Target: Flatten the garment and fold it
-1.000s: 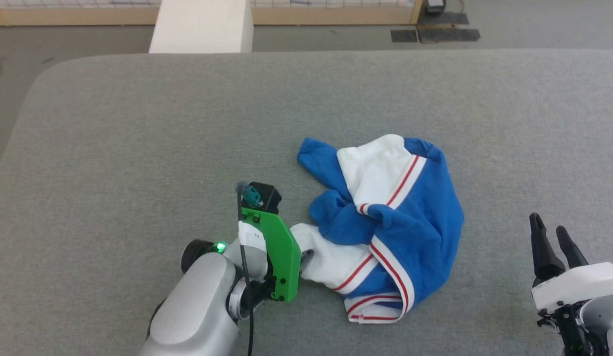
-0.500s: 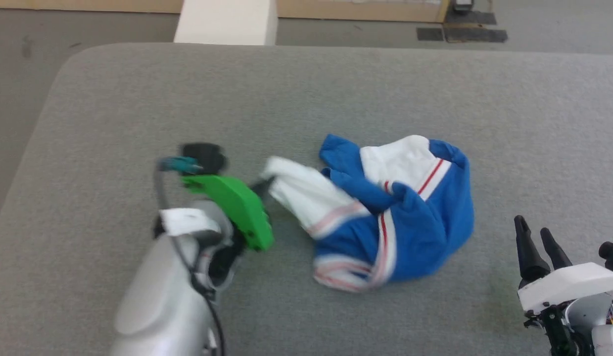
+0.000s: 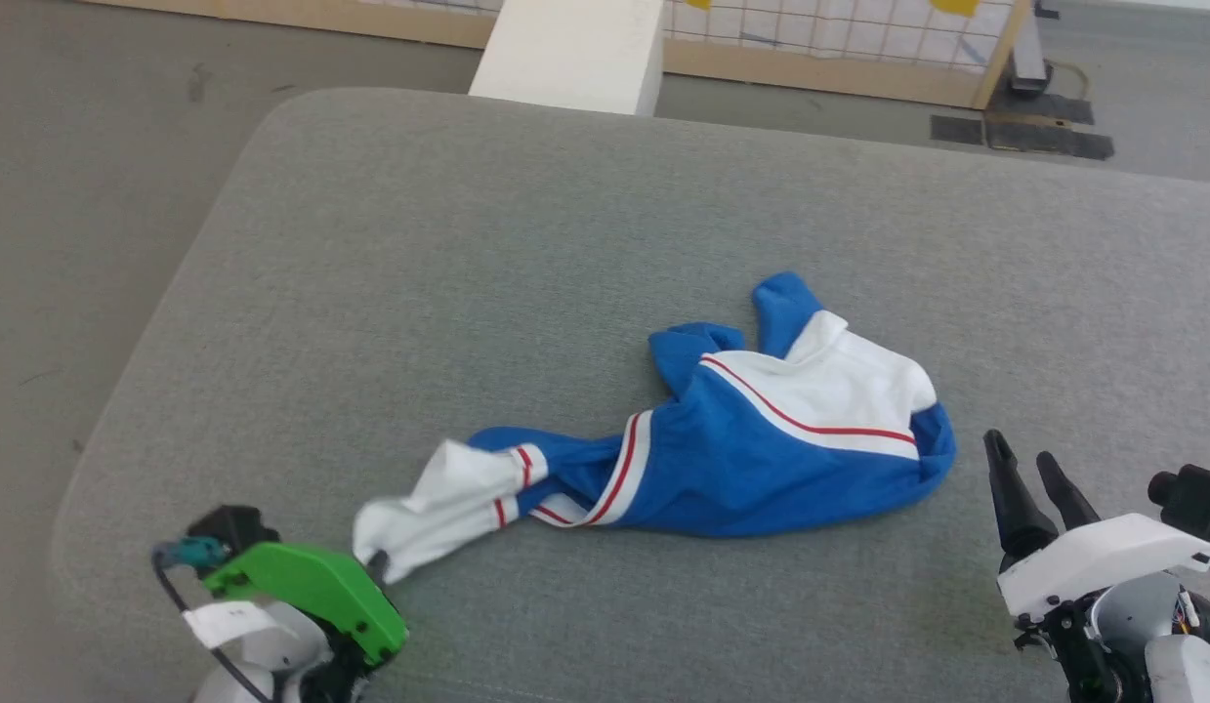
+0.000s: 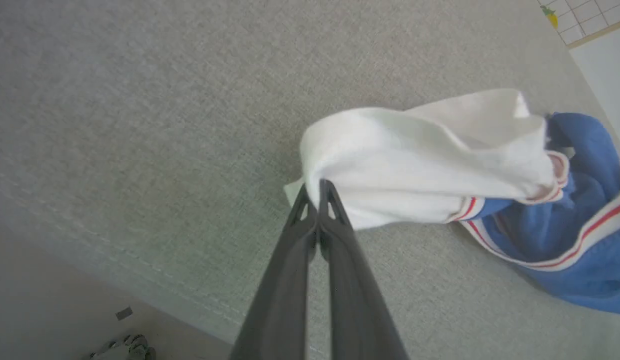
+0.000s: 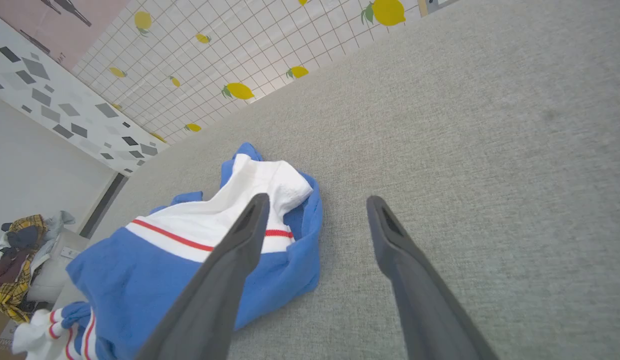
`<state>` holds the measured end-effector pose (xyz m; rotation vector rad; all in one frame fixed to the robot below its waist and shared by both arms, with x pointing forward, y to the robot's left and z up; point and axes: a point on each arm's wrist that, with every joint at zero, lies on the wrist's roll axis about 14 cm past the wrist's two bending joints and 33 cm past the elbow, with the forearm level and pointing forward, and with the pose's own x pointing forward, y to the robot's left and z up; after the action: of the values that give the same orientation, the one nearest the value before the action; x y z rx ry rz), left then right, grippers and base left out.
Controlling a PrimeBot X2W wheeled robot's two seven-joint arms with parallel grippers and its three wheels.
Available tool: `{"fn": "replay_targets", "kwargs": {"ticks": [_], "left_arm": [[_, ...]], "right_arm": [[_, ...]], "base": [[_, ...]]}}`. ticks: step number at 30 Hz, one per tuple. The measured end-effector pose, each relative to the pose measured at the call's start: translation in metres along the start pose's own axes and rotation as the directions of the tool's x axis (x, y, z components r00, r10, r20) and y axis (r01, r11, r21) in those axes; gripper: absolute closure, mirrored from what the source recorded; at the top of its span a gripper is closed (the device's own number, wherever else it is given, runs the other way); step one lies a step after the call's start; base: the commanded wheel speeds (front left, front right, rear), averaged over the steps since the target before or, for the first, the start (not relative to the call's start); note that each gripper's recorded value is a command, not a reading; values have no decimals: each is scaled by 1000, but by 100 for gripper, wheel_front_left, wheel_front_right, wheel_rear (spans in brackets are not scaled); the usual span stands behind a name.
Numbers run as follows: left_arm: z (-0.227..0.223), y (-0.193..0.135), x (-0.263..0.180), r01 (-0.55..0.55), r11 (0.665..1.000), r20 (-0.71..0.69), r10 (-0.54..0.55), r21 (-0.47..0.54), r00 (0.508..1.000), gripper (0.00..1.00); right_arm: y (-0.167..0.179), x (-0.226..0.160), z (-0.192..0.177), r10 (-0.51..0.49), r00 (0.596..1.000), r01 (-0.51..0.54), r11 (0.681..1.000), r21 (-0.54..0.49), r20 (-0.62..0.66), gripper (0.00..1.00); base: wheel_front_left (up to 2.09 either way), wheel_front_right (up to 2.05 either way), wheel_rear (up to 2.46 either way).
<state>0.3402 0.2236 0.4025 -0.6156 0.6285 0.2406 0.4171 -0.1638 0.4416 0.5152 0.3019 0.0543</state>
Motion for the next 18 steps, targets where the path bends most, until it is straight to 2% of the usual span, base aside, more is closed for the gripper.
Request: {"fn": "replay_targets", "kwargs": {"ticks": [1, 2, 3, 7, 10, 12, 16, 18], "left_arm": [[-9, 2, -2, 1, 1000, -26, -1, -13, 1000, 100], [-11, 2, -3, 6, 1000, -23, -6, -23, 1000, 65], [-8, 1, -4, 11, 999, -4, -11, -32, 1000, 0], [25, 2, -13, 42, 998, 179, -34, -41, 983, 0], [62, -10, -25, 104, 994, 374, -103, 19, 922, 0], [76, -17, -32, 119, 988, 466, -150, 94, 872, 0], [88, -27, -41, 120, 972, 583, -218, 203, 782, 0], [87, -29, -43, 122, 967, 601, -235, 222, 764, 0]], "right_arm": [[3, 1, -2, 7, 1000, -7, 1000, -7, -10, 0], [6, 3, -4, 15, 1000, -15, 1000, -14, -18, 0], [9, 4, -6, 23, 999, -24, 999, -21, -29, 0], [33, 14, -9, 79, 994, -85, 994, -72, -77, 0], [52, 26, -11, 110, 981, -132, 982, -137, -158, 0], [66, 38, -9, 119, 971, -159, 969, -191, -209, 0], [85, 62, -5, 95, 946, -193, 932, -306, -309, 0], [90, 71, -7, 71, 931, -202, 918, -341, -358, 0]], "base": [[0, 0, 0], [0, 0, 0], [0, 0, 0], [0, 0, 0], [0, 0, 0], [0, 0, 0], [0, 0, 0], [0, 0, 0]]}}
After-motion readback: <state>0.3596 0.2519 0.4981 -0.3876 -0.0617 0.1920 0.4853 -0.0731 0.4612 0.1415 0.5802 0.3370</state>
